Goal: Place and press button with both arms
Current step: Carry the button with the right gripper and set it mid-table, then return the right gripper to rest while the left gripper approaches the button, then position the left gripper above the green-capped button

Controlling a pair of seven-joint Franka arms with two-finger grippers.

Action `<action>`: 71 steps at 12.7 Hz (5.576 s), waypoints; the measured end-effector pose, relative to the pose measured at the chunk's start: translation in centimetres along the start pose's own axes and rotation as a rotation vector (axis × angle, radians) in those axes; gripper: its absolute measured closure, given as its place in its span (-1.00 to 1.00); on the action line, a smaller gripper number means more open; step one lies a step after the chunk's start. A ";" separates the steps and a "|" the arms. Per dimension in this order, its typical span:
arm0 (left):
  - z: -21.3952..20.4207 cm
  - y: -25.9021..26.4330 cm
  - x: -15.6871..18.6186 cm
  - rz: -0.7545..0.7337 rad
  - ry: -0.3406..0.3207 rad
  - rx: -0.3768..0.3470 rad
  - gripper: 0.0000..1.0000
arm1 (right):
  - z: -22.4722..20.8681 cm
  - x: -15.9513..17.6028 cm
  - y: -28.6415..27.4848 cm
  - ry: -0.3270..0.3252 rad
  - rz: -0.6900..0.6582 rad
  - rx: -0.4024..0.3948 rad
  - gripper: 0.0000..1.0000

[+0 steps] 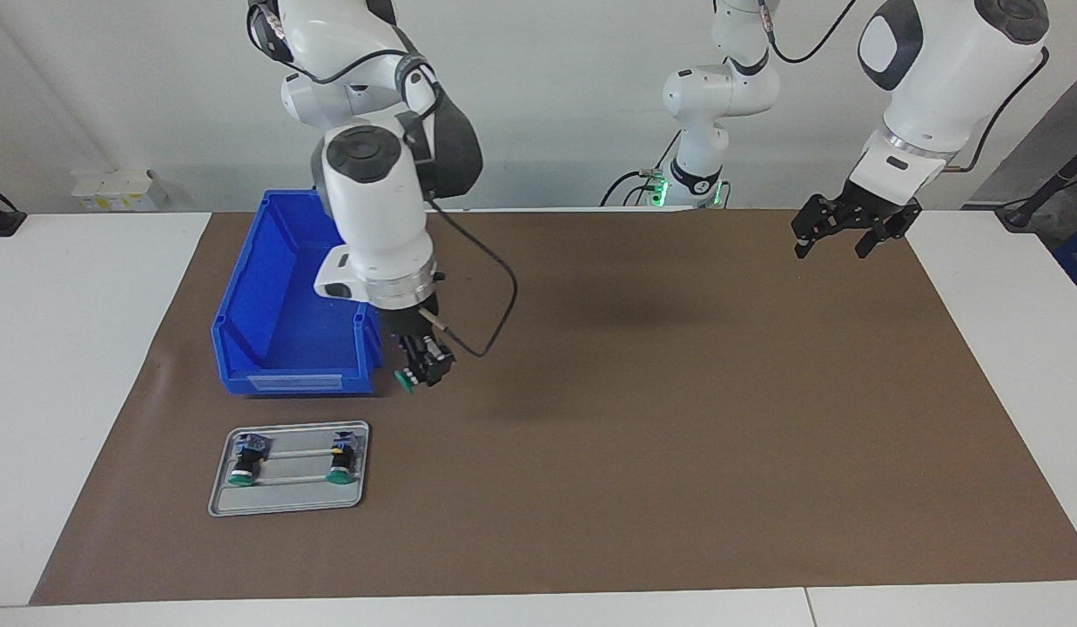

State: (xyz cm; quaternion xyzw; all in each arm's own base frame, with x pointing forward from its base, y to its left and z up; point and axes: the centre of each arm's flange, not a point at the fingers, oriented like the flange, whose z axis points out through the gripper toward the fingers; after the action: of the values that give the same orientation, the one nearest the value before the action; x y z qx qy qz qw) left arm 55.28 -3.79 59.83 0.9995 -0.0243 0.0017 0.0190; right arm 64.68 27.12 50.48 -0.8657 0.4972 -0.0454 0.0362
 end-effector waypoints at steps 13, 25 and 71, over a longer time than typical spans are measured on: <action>0.0 0.0 0.0 0.000 0.000 0.000 -1.00 | 15.5 -29.4 -0.1 0.044 0.391 0.068 0.14; 0.0 0.0 0.0 0.000 0.000 0.000 -1.00 | 15.4 -30.4 1.8 0.035 0.364 0.073 -0.99; 31.2 26.3 -5.9 1.284 0.005 -0.060 -1.00 | -15.7 20.1 22.5 -0.089 -0.888 -0.130 -1.00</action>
State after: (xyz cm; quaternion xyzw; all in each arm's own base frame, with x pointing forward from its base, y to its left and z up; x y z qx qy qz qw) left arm 48.17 -30.95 29.61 0.7851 -0.6178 0.0145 0.0421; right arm 53.71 -1.85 64.48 -0.9967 0.0773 0.0121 -0.0199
